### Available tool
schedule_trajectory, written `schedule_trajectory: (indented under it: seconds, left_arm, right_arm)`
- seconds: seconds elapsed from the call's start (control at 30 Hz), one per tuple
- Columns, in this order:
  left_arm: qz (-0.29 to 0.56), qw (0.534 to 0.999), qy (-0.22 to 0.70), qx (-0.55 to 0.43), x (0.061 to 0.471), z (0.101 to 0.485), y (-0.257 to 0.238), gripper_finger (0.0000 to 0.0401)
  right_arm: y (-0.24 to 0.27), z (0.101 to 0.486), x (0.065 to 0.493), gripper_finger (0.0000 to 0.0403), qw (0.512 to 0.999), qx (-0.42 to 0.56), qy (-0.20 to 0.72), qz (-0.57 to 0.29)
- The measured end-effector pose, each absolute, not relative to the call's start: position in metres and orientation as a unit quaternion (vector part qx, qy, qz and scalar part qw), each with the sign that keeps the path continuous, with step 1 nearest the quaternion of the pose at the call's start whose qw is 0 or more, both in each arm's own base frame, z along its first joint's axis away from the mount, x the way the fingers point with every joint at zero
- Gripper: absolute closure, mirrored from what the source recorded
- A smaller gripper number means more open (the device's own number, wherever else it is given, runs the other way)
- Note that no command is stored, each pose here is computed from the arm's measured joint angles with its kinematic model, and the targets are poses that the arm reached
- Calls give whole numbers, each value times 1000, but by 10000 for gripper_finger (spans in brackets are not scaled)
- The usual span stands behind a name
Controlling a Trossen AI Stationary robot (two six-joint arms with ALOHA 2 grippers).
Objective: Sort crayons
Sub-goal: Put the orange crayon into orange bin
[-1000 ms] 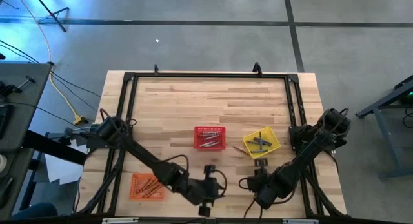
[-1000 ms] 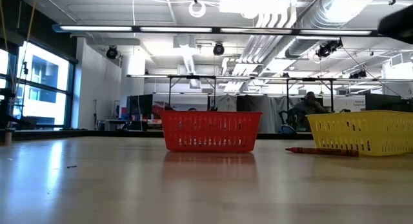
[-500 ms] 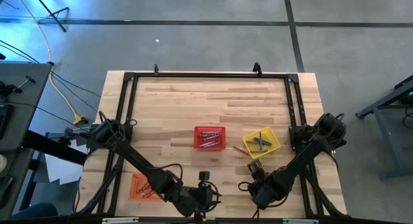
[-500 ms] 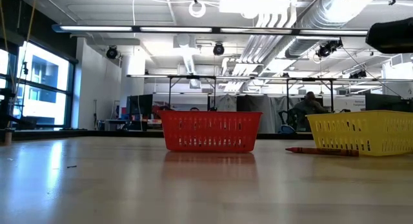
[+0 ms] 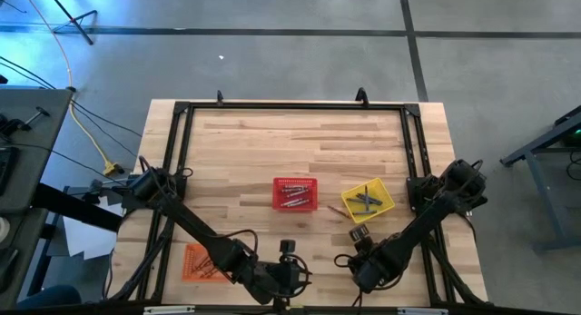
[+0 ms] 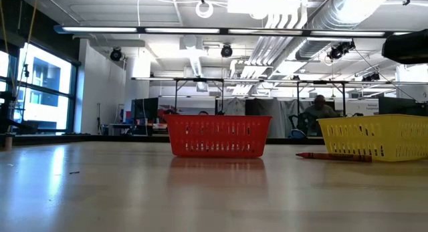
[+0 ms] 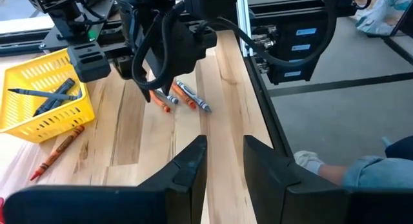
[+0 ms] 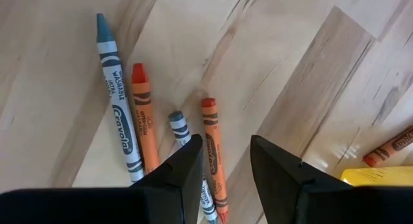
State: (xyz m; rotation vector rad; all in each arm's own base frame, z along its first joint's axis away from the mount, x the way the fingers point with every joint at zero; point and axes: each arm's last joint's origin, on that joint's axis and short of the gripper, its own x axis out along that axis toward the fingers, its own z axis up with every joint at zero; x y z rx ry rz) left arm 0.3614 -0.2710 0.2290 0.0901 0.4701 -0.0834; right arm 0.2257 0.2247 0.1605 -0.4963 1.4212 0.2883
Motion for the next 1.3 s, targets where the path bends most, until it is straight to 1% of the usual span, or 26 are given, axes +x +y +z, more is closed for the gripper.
schedule_trajectory:
  seconds: [0.53,0.77,1.03,1.1,1.17,1.3]
  left_arm:
    - [-41,970,237,48,361,228,-271,315]
    - [-40,969,239,50,361,227,-271,315]
    - [-39,968,243,52,361,227,-270,315]
    - [-39,968,244,53,361,226,-270,315]
    - [-39,967,244,53,361,226,-270,315]
    - [-39,968,244,52,361,226,-270,315]
  right_arm:
    - [226,159,227,282,725,-221,640,127]
    - [228,143,228,282,708,-228,658,117]
    - [229,135,230,284,700,-233,665,114]
    - [229,135,230,294,698,-227,668,119]
    - [230,134,230,315,697,-220,671,126]
    - [232,134,230,378,695,-199,677,140]
